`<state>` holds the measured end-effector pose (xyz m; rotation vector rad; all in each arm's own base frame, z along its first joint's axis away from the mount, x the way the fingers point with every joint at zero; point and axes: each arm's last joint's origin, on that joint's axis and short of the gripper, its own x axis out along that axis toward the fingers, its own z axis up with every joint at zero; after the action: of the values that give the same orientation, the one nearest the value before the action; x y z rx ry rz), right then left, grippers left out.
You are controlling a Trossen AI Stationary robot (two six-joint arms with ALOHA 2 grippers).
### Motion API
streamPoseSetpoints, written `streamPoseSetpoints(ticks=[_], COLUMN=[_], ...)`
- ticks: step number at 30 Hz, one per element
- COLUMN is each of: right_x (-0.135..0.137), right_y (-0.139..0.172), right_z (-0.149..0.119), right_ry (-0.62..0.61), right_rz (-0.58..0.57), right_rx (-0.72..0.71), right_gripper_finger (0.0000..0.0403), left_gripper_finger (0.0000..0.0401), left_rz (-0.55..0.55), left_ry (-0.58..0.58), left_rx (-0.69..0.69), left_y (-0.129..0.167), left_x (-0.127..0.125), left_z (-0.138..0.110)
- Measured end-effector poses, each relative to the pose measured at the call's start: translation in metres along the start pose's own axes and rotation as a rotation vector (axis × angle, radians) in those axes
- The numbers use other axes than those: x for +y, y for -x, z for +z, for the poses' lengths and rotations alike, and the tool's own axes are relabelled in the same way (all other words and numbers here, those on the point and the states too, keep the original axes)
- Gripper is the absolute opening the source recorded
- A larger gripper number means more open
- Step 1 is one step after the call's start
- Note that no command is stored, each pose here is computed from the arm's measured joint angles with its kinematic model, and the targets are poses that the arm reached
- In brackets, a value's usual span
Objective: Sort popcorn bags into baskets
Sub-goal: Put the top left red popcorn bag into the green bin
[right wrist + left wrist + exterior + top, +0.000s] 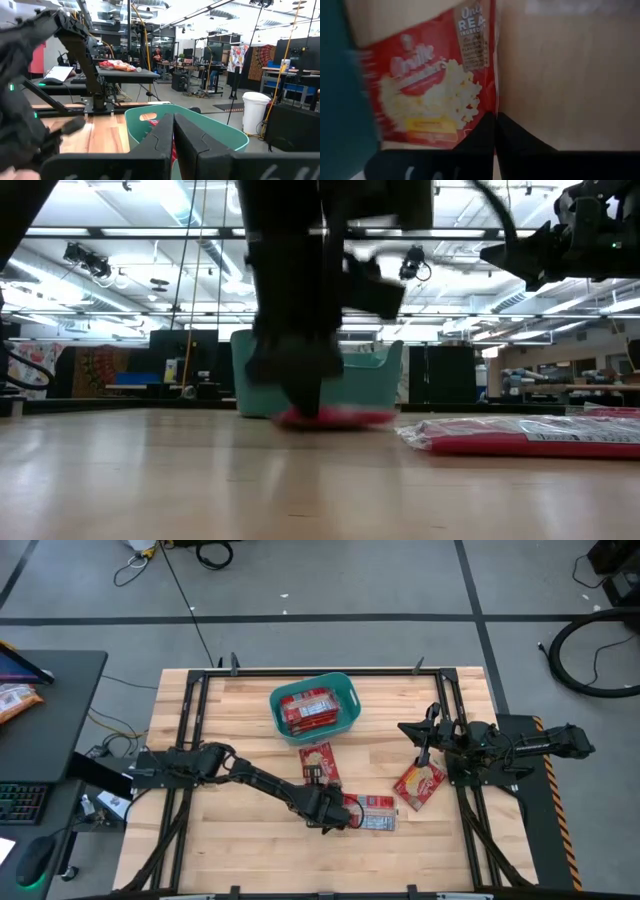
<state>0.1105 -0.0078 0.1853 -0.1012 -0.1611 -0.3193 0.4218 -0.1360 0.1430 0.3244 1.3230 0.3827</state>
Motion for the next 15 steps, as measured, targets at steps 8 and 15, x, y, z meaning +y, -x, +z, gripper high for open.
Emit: streamPoseSetpoints(ticks=[8, 15], right_x=[0.000, 0.000], right_y=[0.000, 0.000], right_z=[0.000, 0.000], right_ry=[0.000, 0.000], right_rz=[0.000, 0.000], right_rx=[0.000, 0.000], right_gripper_finger=[0.0020, 0.0020], left_gripper_finger=[0.0005, 0.0004], left_rz=[0.030, 0.156], left_ry=[0.123, 0.193], left_rx=[-0.171, -0.342], left_y=[0.059, 0.102], left_x=[0.038, 0.084], left_z=[0.006, 0.010])
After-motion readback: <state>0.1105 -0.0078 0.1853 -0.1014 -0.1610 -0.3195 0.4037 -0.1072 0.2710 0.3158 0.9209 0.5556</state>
